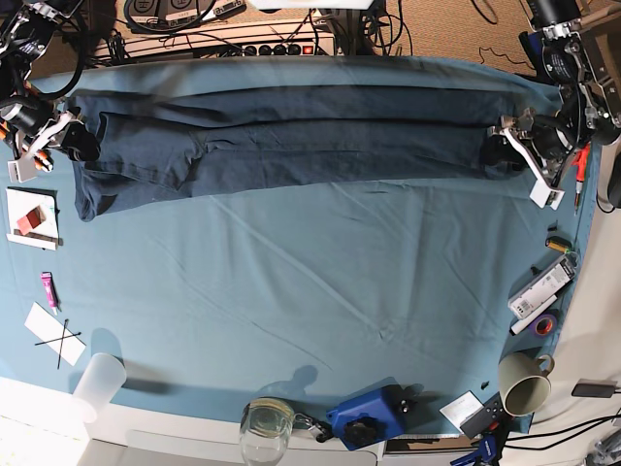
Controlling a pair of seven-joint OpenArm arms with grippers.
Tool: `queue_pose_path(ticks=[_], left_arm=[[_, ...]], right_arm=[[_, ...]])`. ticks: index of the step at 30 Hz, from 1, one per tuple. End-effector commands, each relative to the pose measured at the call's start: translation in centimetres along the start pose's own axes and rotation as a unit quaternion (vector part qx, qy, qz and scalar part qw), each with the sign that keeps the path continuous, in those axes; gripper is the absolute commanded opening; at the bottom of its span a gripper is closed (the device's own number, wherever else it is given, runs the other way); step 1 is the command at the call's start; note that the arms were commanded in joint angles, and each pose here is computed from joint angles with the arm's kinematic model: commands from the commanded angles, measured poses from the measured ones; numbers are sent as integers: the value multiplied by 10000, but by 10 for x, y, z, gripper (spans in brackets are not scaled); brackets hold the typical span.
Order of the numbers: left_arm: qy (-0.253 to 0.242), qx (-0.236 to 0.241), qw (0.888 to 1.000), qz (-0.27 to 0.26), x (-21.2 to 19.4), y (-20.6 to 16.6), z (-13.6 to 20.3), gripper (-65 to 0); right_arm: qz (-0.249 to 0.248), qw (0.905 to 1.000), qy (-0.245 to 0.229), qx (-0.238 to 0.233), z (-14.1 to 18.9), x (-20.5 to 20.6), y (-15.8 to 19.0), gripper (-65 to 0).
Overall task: Fold the T-shirt properly
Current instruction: 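Lay the hem down on the folded strip and release both grippers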
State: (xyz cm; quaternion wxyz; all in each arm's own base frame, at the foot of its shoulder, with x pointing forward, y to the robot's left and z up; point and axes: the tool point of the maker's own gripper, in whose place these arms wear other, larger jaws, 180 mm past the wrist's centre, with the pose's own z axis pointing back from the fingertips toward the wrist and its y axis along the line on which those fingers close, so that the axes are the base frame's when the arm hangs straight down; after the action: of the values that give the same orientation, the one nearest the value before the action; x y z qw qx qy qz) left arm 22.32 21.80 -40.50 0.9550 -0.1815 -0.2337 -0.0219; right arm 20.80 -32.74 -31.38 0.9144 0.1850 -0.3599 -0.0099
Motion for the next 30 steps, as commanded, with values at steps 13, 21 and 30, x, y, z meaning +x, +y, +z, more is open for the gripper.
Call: queue_pose_path(ticks=[13,21,30], left_arm=[[759,244,9968,12,-30,12,4,-650],[521,-78,9986,0,-17,7,11,-650],[314,-433,9985,79,-9,-5,12,-650]], right_arm=[[237,9995,-197,-120,9,21,-4,-529],[303,9989,-314,-164,7,32,-5,-529],[304,9989,-314,-165,7,32,-5,-529]])
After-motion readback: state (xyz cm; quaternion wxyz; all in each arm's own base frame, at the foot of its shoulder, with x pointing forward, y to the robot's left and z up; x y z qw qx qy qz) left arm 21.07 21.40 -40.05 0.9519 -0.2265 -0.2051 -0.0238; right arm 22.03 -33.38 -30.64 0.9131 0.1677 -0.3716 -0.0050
